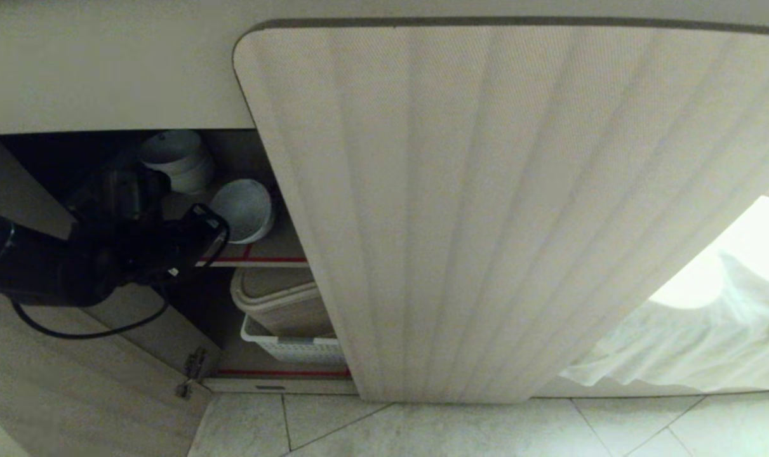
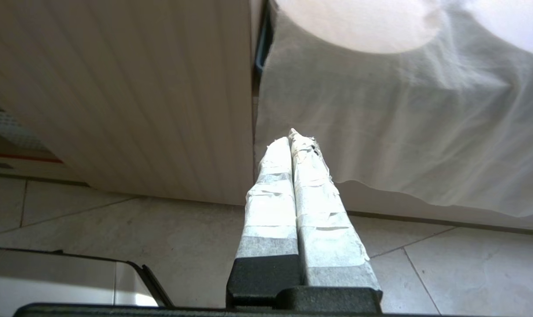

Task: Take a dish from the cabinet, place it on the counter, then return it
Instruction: Take the bowl from the cabinet

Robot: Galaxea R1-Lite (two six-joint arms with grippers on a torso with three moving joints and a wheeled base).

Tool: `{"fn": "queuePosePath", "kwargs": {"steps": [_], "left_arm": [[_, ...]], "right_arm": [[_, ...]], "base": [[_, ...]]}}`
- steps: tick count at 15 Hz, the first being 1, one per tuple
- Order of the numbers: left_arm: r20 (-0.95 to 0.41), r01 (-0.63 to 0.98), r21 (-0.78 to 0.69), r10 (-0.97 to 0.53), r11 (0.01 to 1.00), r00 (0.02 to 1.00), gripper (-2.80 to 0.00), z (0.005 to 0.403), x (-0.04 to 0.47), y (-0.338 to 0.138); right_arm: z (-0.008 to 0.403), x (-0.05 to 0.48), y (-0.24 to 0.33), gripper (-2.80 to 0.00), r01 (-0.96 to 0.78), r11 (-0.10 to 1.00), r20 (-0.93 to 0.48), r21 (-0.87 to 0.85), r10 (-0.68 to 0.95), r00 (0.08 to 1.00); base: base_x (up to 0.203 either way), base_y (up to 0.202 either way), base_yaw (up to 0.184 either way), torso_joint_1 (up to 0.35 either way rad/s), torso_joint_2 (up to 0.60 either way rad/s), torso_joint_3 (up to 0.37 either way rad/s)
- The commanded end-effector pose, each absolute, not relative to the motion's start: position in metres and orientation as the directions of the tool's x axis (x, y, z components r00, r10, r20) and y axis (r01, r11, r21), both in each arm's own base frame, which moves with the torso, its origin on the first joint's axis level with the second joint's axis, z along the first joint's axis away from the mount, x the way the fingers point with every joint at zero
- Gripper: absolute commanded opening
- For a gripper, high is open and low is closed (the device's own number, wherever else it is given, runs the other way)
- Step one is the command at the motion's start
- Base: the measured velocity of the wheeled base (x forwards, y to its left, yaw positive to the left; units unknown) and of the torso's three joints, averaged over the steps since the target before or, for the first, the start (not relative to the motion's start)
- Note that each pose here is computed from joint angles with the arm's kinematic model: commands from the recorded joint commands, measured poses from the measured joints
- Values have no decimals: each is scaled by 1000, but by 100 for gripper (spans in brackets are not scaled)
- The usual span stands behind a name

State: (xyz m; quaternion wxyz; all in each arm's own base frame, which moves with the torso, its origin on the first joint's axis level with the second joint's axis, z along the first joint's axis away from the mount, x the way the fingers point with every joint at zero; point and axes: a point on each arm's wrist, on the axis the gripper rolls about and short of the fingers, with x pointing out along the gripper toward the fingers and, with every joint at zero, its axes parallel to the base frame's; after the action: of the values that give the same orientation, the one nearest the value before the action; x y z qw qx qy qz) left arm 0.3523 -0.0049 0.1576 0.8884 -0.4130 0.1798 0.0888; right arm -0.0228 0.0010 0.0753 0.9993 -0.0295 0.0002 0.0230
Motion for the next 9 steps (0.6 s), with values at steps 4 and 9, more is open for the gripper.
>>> {"fn": "queuePosePath", "kwargs": {"steps": [4,9], "left_arm": [[-385,-302,-708,9,639,923,-280,159,351,-5],[-385,-298,-708,3,641,923,-280,162,344,-7]], "right_arm": [[75,-23,1,-280,-48,997,-2,-60,48,999],[75,-23,1,-280,-46,997,-2,-60,46,999]], "base": [[0,0,0,0,0,0],[0,0,0,0,0,0]]}}
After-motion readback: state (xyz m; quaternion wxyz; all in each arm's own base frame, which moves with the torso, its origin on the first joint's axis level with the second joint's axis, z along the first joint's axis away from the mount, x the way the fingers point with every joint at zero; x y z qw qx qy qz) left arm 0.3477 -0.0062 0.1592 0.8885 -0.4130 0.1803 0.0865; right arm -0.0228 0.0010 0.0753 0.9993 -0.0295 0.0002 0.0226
